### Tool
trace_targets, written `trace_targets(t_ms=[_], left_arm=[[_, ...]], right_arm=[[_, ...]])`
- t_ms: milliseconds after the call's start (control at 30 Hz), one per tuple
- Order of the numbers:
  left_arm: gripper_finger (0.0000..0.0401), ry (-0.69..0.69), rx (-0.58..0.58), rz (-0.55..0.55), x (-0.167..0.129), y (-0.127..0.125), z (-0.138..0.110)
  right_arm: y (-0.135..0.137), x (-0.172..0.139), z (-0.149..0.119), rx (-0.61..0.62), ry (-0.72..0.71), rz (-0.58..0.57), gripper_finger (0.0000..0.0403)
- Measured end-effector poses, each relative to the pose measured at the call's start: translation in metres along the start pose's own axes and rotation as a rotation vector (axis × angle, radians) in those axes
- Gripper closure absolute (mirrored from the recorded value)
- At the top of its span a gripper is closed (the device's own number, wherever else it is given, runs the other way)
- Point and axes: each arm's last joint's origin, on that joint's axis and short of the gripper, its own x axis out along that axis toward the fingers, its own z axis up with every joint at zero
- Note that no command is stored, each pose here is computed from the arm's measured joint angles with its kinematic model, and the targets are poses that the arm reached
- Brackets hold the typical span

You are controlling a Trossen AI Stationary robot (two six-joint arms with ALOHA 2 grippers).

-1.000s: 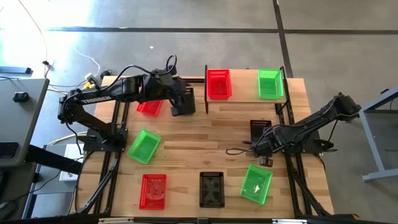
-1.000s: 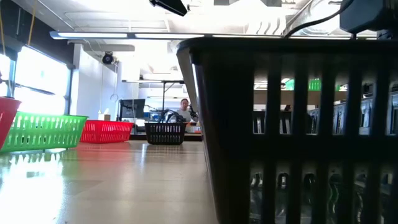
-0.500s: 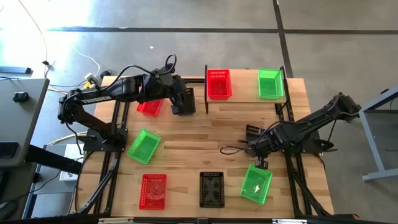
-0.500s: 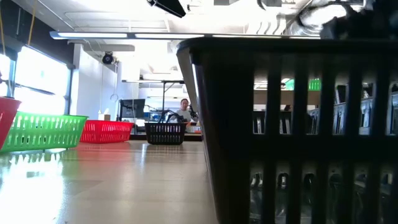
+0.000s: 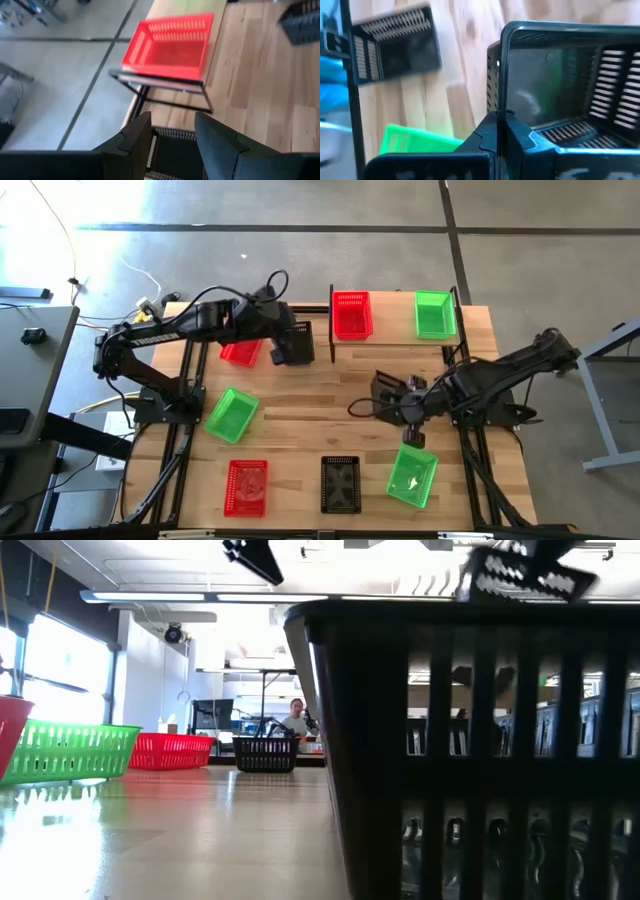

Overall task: Stack baskets on shelf by color
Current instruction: Put the middle black bin on the shelf

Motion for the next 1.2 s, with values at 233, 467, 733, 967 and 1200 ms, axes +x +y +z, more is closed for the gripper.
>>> trace_targets(t_ms=[233, 467, 733, 967, 1200], left_arm=[[0.026, 0.08, -0.085, 0.006, 0.002, 0.005, -0.009], [0.026, 0.177, -0.148, 0.008, 0.002, 0.008, -0.019], [0.026, 0.294, -0.185, 0.008, 0.0, 0.007, -0.03], [0.026, 0.334, -0.207, -0.007, -0.002, 0.006, -0.034], [0.026, 0.336, -0.207, -0.009, -0.002, 0.006, -0.034]], right_arm=[[-0.012, -0.038, 0.021, -0.076, -0.117, -0.166, 0.0403], [-0.041, -0.062, 0.04, -0.193, -0.163, -0.355, 0.0403], [-0.086, -0.065, 0.053, -0.287, -0.069, -0.513, 0.0403], [-0.125, -0.042, 0.064, -0.331, 0.137, -0.543, 0.0403], [-0.152, -0.021, 0.07, -0.344, 0.277, -0.512, 0.0403]])
